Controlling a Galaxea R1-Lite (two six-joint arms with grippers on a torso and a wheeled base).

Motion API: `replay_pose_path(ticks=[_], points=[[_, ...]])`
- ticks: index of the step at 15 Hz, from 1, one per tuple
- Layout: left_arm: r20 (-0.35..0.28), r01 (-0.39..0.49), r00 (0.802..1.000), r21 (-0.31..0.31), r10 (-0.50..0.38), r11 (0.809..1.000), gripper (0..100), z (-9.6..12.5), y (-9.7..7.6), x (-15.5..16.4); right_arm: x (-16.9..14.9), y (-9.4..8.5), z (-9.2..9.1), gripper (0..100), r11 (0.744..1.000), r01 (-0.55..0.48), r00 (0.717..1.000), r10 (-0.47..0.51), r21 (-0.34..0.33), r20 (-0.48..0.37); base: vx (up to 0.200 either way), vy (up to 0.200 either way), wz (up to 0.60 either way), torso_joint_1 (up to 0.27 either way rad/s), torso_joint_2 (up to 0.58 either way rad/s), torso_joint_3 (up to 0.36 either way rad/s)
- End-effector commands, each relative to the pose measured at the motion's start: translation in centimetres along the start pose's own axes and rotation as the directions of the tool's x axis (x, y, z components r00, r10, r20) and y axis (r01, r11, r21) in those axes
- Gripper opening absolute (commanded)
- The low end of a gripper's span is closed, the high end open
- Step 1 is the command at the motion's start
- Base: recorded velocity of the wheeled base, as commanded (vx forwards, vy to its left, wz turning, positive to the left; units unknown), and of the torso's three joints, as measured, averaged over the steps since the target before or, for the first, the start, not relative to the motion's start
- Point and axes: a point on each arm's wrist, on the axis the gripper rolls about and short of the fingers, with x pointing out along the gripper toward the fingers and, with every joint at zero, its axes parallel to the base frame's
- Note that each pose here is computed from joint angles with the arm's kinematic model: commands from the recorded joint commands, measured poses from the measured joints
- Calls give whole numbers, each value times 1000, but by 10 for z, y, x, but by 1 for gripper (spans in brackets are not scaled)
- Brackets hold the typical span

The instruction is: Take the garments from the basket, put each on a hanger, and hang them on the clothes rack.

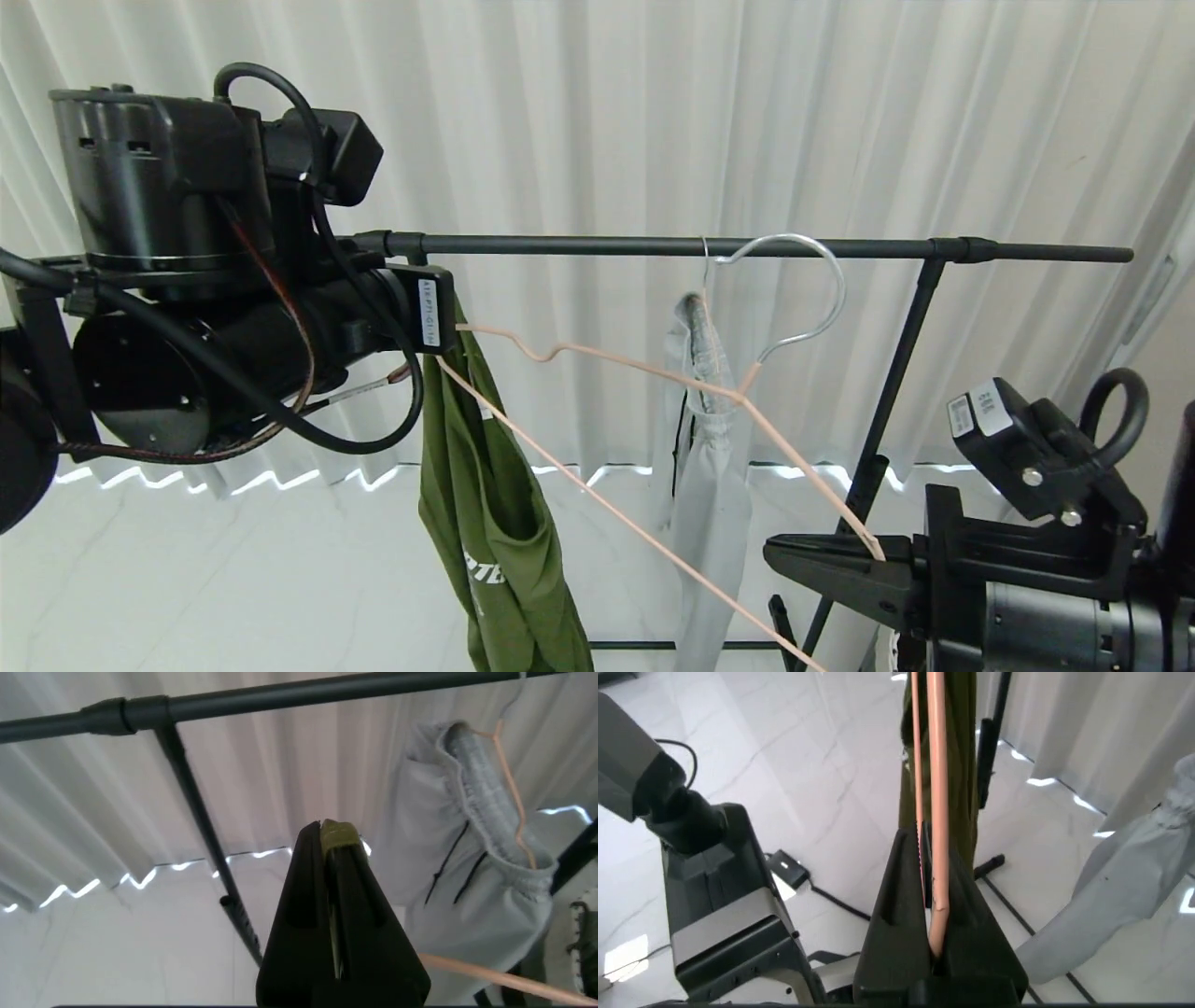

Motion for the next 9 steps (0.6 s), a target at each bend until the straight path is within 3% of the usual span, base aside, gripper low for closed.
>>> replay_pose_path(ticks=[1,9], points=[[-4,-11,1000,6,11,1000,0,-1,-4,-1,6,-6,5,0,1000,20,1000,-20,5,6,0,0,0,0,0,0],[-18,9,1000,18,-8,1000,0,-8,-13,-7,10,-20,16,0,997,76,996,-77,24,34,0,0,0,0,0,0]])
